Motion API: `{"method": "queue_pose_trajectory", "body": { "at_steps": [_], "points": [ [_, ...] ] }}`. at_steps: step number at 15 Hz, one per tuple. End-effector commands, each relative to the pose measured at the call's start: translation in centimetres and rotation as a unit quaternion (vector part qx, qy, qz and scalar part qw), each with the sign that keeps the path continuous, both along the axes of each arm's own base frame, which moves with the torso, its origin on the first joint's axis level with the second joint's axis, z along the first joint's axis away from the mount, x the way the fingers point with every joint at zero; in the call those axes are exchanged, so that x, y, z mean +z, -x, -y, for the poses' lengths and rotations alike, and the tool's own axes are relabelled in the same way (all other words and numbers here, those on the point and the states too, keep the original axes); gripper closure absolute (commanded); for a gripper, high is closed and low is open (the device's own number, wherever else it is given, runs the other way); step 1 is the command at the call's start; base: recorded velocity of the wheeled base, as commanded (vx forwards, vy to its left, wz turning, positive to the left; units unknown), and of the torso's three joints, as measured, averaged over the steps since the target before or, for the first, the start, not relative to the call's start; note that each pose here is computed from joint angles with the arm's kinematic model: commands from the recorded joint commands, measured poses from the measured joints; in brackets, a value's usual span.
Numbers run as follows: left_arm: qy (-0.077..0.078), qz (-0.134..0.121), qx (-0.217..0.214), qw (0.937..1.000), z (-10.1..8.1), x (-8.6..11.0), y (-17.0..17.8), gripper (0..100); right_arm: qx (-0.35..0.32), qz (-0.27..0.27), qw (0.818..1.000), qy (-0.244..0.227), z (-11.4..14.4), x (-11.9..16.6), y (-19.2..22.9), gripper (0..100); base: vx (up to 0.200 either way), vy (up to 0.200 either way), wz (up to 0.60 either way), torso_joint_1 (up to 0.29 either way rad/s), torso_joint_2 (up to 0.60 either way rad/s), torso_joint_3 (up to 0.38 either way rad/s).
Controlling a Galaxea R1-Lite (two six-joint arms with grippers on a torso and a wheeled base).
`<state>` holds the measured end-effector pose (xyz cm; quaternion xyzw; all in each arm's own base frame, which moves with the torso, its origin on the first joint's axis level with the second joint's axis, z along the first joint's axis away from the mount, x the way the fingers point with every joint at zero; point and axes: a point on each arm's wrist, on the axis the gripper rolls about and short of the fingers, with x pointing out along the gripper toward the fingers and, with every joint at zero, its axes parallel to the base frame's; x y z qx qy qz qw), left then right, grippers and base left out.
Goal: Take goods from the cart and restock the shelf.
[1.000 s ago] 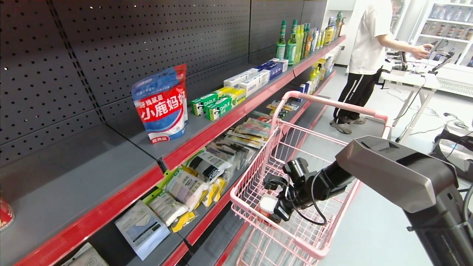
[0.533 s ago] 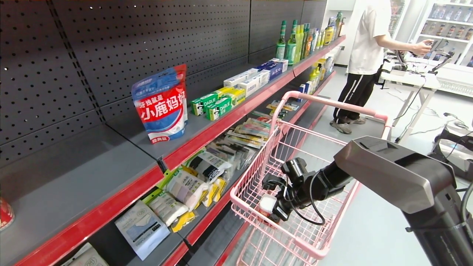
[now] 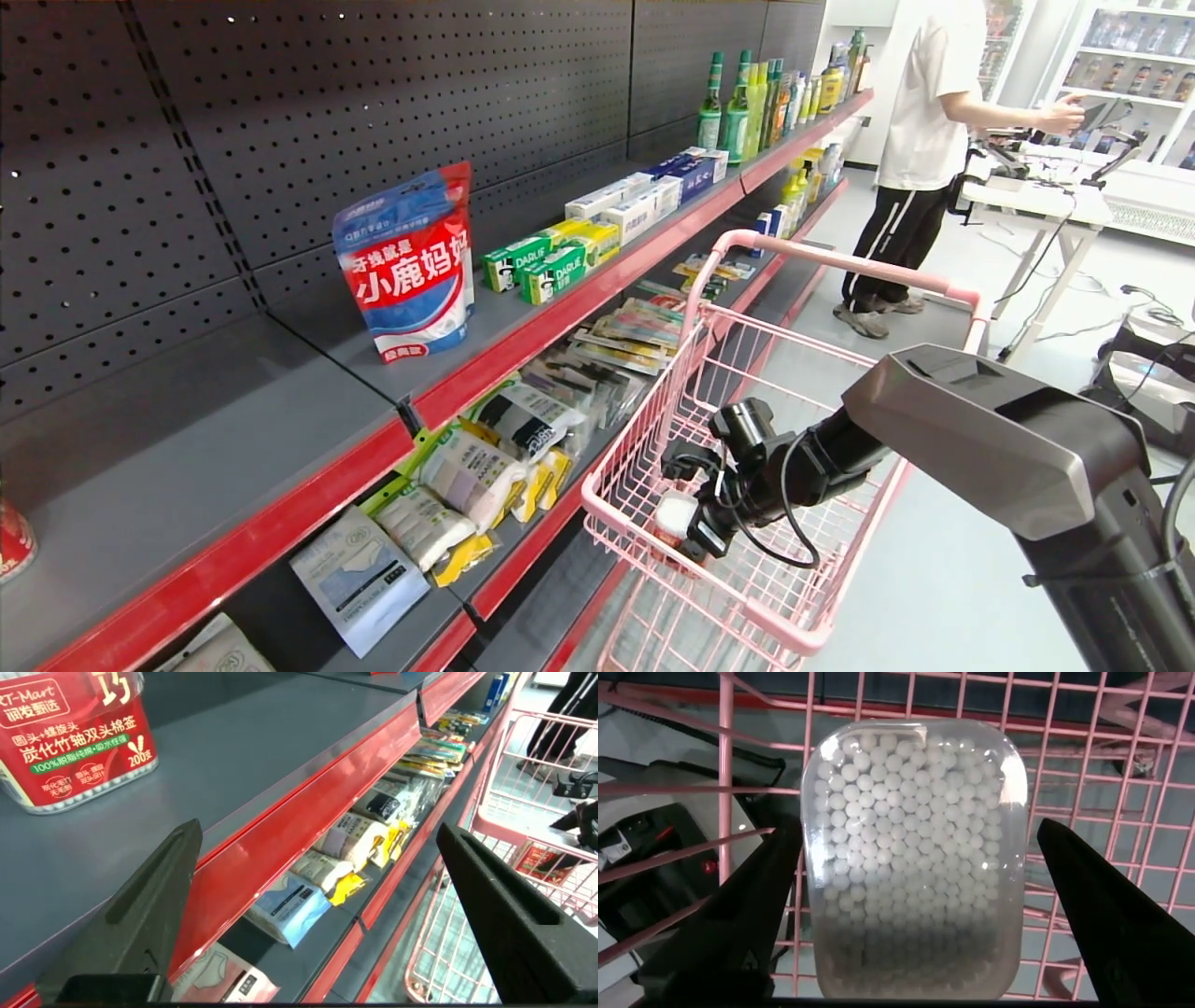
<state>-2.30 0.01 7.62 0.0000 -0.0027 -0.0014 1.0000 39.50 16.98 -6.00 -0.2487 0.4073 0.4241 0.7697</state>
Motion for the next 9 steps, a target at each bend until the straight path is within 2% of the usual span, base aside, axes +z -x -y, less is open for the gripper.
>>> {"method": "queue_pose_trajectory", "body": {
  "at_steps": [1,2,9],
  "points": [
    [0.0,0.0,0.0,1.0,-0.01,0.0,-0.01,0,0.0,0.0,1.0,-0.001,0.03,-0.03,-0.01,0,0.0,0.0,0.0,0.0,0.0,0.0],
    [0.0,0.0,0.0,1.0,-0.01,0.0,-0.01,0,0.0,0.0,1.0,-0.001,0.03,-0.03,-0.01,100,0.0,0.0,0.0,0.0,0.0,0.0],
    [0.0,0.0,0.0,1.0,0.0,0.0,-0.01,0,-0.003,-0.004,1.0,-0.003,-0.2,0.21,0.46,100,0.0,0.0,0.0,0.0,0.0,0.0]
  ]
}}
